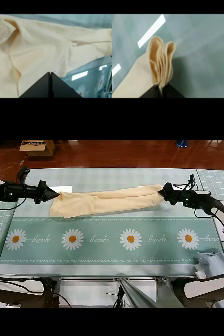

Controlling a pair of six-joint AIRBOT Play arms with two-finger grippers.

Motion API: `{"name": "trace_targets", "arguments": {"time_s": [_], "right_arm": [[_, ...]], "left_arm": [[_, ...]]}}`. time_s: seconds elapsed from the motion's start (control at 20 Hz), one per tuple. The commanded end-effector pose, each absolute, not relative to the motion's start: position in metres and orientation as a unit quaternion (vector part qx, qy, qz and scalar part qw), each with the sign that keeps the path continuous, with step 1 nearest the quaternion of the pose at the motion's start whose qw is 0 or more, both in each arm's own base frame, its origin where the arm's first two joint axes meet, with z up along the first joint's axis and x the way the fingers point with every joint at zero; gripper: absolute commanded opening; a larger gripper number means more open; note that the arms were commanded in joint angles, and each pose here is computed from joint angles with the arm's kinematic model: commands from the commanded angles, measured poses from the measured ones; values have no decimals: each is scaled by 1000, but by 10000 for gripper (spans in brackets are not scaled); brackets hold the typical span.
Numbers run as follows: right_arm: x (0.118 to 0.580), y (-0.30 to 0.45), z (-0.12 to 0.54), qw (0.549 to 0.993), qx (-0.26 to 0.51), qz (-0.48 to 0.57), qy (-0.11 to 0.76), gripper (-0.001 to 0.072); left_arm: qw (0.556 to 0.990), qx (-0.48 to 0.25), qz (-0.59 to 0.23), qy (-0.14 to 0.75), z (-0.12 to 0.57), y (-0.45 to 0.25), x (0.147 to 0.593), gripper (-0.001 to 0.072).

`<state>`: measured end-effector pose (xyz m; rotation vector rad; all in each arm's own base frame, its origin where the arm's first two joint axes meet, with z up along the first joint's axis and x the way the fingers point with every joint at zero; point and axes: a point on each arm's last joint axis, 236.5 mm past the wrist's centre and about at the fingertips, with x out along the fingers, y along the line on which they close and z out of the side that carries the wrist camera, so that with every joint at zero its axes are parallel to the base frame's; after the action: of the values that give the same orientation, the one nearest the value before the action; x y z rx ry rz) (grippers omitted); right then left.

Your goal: Fold the shirts.

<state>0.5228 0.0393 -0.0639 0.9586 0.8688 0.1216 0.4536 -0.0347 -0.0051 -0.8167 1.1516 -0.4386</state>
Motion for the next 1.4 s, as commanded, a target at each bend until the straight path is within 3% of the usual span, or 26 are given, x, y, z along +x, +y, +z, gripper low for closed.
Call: {"name": "trace_targets", "arguments": {"time_s": [0.0, 0.45, 0.6, 0.75, 0.9, 1.05, 1.35], "right_arm": [[515, 53, -11, 819, 409, 111, 386, 30], [438, 65, 113, 856, 308, 148, 387, 30], [413, 72, 154, 863, 313, 154, 365, 29], [391, 79, 189, 869, 316, 165, 342, 30], [370, 88, 203, 865, 319, 178, 345, 29], [354, 90, 199, 862, 306, 172, 367, 30], [332, 107, 188, 853, 276, 174, 407, 30]], "left_arm": [[722, -390, -244, 516, 12, -58, 451, 34], [687, -307, -361, 551, 16, -230, 418, 35], [689, -283, -381, 548, 13, -279, 406, 34], [652, -309, -416, 554, 18, -333, 383, 34], [625, -307, -438, 568, 11, -383, 352, 35], [627, -302, -443, 566, 4, -422, 331, 34], [585, -358, -428, 589, -27, -494, 287, 34]]}}
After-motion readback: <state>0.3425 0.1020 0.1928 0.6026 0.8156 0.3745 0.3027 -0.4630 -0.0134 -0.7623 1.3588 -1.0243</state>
